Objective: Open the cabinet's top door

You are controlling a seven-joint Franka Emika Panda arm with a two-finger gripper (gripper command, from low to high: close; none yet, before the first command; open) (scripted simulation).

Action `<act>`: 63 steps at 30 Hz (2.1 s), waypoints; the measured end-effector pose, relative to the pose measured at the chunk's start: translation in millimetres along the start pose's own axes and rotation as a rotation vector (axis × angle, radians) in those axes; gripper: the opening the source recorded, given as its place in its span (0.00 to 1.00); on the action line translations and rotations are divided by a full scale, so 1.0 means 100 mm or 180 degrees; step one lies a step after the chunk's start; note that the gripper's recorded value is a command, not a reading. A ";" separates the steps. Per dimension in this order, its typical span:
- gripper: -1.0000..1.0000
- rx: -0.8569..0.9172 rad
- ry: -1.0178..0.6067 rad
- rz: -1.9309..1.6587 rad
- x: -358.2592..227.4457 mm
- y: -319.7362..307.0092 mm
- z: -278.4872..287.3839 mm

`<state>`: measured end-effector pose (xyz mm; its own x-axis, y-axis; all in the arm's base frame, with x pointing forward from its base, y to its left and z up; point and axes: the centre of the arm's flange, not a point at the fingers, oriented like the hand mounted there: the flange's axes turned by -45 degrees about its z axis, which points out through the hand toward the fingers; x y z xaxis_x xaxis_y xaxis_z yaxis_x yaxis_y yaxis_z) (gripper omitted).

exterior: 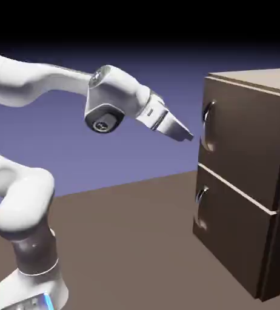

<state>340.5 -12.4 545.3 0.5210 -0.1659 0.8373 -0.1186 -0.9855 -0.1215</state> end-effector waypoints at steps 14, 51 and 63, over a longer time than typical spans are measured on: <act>0.50 0.0100 0.0573 0.0102 -0.06 -0.28 -0.19; 0.00 0.0168 0.1784 -0.0458 -0.33 -0.47 1.24; 0.00 0.1085 0.1706 -0.0719 -0.65 0.13 0.61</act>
<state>356.3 -17.0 457.1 -0.0001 -0.0001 1.0000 0.2633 -0.9647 -0.0001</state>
